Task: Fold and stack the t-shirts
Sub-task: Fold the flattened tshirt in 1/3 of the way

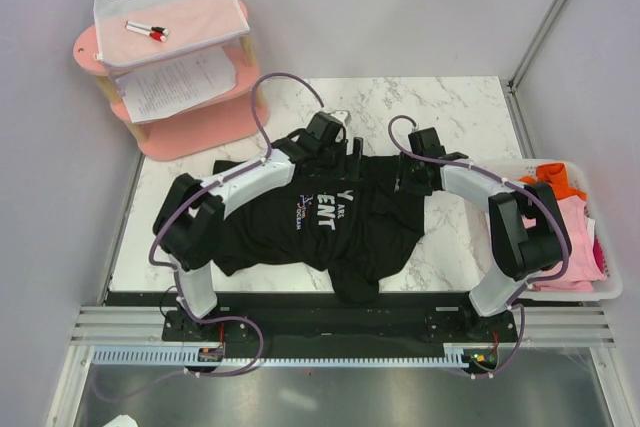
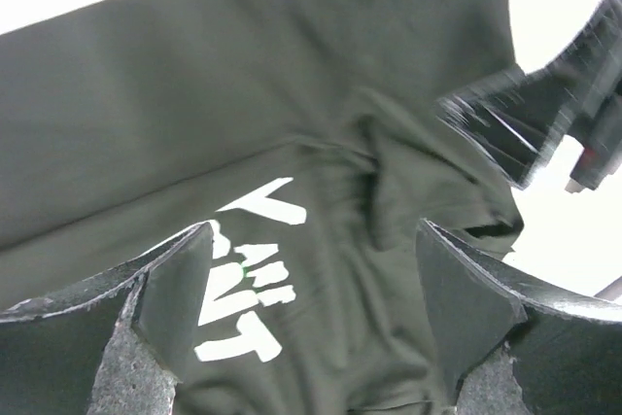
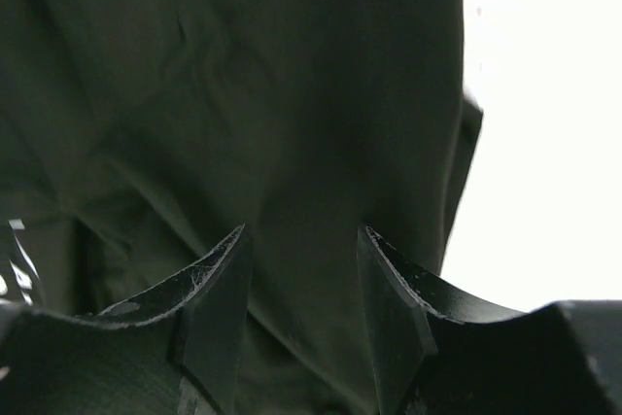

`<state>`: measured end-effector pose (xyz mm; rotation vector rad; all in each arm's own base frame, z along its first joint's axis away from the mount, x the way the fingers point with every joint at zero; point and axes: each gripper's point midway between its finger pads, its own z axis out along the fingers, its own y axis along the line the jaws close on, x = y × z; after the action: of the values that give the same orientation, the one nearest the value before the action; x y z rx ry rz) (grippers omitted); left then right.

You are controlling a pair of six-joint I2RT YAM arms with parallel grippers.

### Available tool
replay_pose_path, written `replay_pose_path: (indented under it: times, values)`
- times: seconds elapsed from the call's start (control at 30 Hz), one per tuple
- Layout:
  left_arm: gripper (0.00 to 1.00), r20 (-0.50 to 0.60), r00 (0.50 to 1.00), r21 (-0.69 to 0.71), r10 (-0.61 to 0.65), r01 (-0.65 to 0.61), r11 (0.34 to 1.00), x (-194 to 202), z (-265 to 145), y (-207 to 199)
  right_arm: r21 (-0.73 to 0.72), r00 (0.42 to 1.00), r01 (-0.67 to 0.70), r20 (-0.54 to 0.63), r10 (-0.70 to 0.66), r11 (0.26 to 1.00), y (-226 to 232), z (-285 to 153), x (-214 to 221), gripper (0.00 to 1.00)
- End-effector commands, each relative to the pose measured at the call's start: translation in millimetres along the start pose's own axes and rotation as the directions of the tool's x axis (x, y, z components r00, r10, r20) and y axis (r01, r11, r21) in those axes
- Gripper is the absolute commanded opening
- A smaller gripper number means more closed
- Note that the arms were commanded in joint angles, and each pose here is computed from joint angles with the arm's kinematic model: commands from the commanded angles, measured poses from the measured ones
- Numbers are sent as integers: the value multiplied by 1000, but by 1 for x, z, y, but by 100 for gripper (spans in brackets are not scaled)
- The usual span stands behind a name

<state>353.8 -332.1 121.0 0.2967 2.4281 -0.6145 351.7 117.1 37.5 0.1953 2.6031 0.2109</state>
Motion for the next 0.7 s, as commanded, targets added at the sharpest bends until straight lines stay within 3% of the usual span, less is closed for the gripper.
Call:
replay_pose_path:
  times: [0.0,0.07,0.2,0.5,0.67]
  values:
    - [88,-35,999,200,-16,23,980,7,19,-50,-12,995,-40,96,41,999,11,6,-33,54]
    - [85,-54,998,244,-29,41,969,14,25,-59,-17,994,-44,102,45,999,12,7,-35,54]
    - [69,-99,995,266,-27,52,962,32,36,-68,2,994,-54,100,54,999,7,12,-35,54]
    - [63,-157,988,282,4,41,958,67,42,-82,6,994,-73,82,72,997,4,24,-31,55]
    - [53,-184,983,260,3,46,965,82,57,-83,7,994,-78,75,77,997,2,27,-30,55]
